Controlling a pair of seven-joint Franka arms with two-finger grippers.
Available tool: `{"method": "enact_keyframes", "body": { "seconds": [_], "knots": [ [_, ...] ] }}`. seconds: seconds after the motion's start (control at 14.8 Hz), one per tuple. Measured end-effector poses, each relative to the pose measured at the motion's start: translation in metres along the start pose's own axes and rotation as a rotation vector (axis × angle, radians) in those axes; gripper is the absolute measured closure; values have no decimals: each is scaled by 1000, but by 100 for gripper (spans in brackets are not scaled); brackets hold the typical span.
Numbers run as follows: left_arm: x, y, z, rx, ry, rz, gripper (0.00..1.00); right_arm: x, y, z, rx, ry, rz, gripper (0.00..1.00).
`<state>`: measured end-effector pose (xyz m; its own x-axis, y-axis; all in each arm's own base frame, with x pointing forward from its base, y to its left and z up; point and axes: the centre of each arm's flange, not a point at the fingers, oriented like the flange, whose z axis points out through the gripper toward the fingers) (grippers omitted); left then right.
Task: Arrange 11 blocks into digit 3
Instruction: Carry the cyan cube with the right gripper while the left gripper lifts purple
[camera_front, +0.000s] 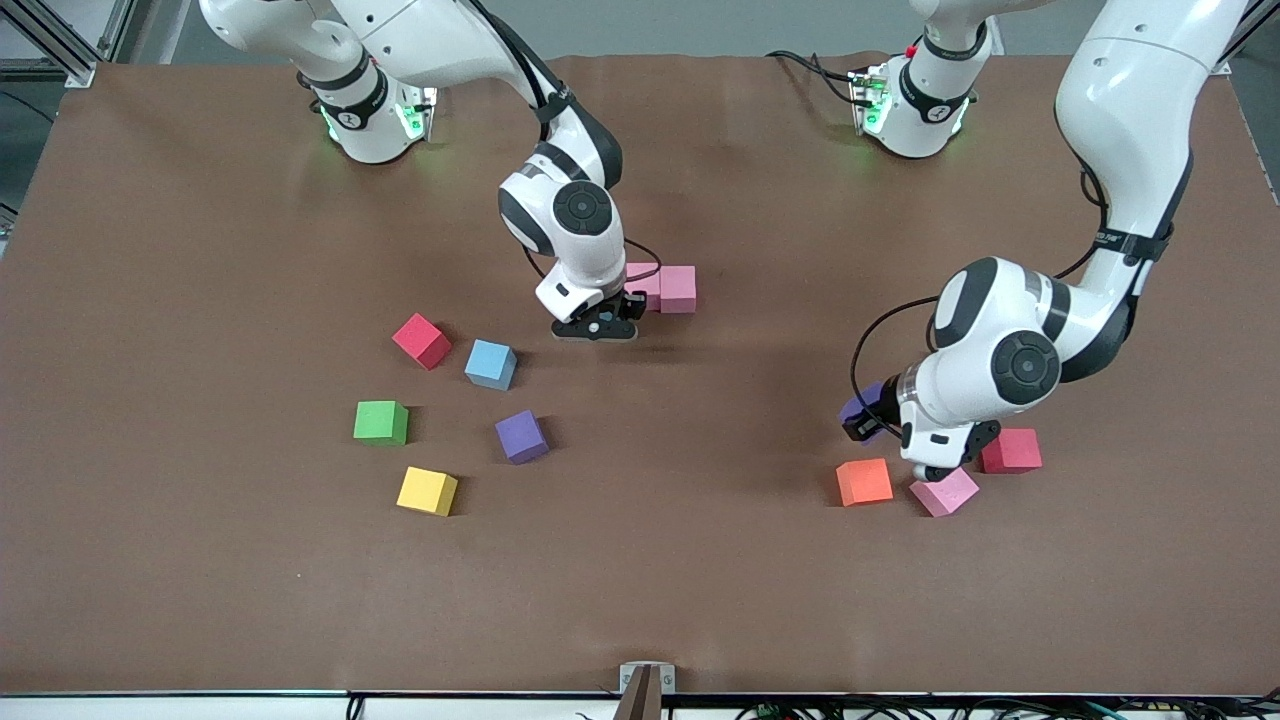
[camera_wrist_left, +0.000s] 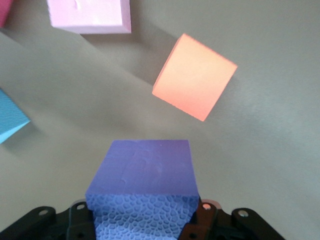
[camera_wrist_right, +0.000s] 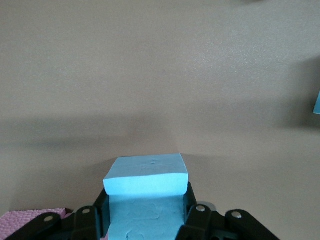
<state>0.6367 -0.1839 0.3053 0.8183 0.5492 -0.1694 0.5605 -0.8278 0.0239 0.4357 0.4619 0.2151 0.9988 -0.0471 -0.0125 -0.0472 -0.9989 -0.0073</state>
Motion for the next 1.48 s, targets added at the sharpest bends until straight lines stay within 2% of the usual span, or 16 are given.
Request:
{"method": "enact_keyframes", "body": {
  "seconds": [0.81, 1.48],
  "knots": [
    [-7, 5, -117, 16, 41, 52, 40, -1, -1, 0, -10, 13, -20, 43],
    [-9, 5, -131, 28, 33, 56, 40, -1, -1, 0, -10, 13, -21, 43]
  ]
}}
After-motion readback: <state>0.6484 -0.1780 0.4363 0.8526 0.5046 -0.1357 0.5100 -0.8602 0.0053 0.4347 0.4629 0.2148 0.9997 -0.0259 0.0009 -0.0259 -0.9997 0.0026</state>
